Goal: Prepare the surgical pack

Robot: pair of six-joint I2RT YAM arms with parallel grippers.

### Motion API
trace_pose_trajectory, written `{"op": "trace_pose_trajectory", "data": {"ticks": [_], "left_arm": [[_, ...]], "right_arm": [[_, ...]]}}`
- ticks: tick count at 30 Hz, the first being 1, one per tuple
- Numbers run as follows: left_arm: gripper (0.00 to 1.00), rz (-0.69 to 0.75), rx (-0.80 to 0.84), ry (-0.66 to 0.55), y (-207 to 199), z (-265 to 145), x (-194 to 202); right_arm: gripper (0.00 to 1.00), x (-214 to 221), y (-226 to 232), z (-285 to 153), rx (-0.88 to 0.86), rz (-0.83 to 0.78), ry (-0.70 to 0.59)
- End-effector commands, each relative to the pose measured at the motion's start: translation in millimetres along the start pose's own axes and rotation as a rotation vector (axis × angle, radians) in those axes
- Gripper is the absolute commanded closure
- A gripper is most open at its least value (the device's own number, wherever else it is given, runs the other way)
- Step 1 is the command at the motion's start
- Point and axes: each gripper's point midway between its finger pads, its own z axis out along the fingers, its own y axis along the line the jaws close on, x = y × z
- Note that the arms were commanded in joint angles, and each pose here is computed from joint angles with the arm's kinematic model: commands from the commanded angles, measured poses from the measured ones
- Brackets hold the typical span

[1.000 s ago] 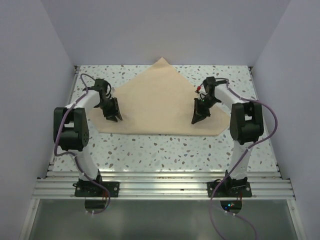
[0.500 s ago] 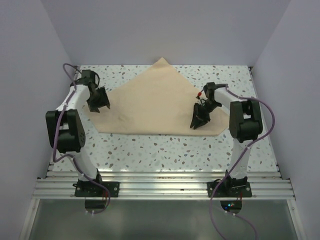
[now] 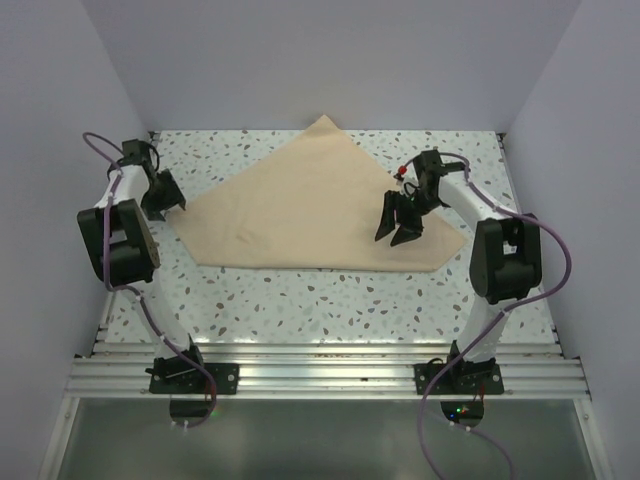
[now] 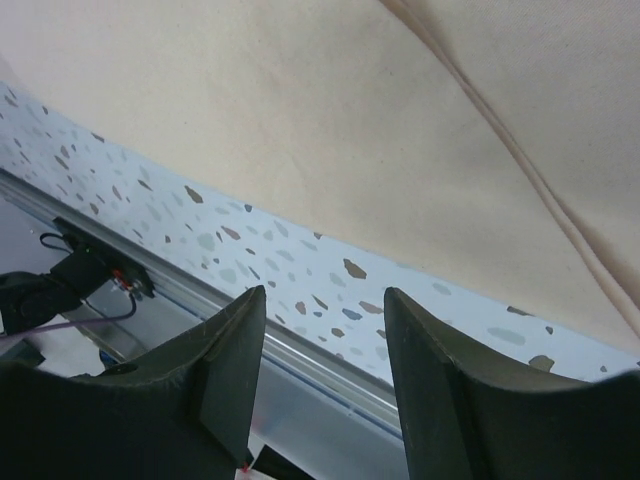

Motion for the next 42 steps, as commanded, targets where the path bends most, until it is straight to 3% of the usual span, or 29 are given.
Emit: {"op": "trace_pose_trajectory", "data": {"ticks": [1, 4, 10, 16, 19, 20, 22, 23, 24, 29, 31, 36, 42], "left_arm": [[0.36, 0.035, 0.034, -0.069, -4, 11, -24], [0.41, 0.032, -0.019, -0.023, 7, 25, -16], [0.41, 0.082, -0.085, -0.021, 23, 39, -13], [0.46, 0.098, -0.036, 0.009, 17, 54, -3], [0.57, 0.085, 0.052, 0.019, 3, 56, 5], [0.70, 0.083, 0.067, 0.015, 0, 55, 5], [0.81, 0.080, 0.111, 0.004, -8, 49, 6], [0.97, 0.077, 0.125, 0.002, -10, 47, 5], [1.00, 0.072, 0.143, -0.003, -14, 43, 3], [1.00, 0.057, 0.225, -0.033, -42, 3, -3], [1.00, 0.052, 0.241, -0.050, -55, -22, -4], [1.00, 0.057, 0.248, -0.080, -94, -78, 9], [1.00, 0.029, 0.337, -0.075, -147, -133, 37]], "right_arm": [[0.45, 11, 12, -15, -0.042, -0.038, -0.006], [0.45, 15, 11, -21, -0.032, -0.045, -0.008], [0.44, 19, 10, -26, -0.041, -0.034, -0.012], [0.43, 20, 4, -23, -0.020, -0.021, -0.002], [0.43, 20, 0, -23, -0.005, -0.014, 0.000], [0.43, 20, -1, -22, 0.000, -0.013, 0.002], [0.43, 24, -5, -17, 0.010, 0.003, 0.026], [0.43, 27, -9, -13, 0.024, 0.015, 0.038], [0.43, 31, -15, -7, 0.032, 0.029, 0.052], [0.50, 40, -41, 24, 0.088, 0.086, 0.109], [0.60, 35, -48, 34, 0.107, 0.096, 0.099], [0.76, 29, -64, 57, 0.141, 0.134, 0.124], [0.80, 18, -72, 64, 0.171, 0.130, 0.123]]}}
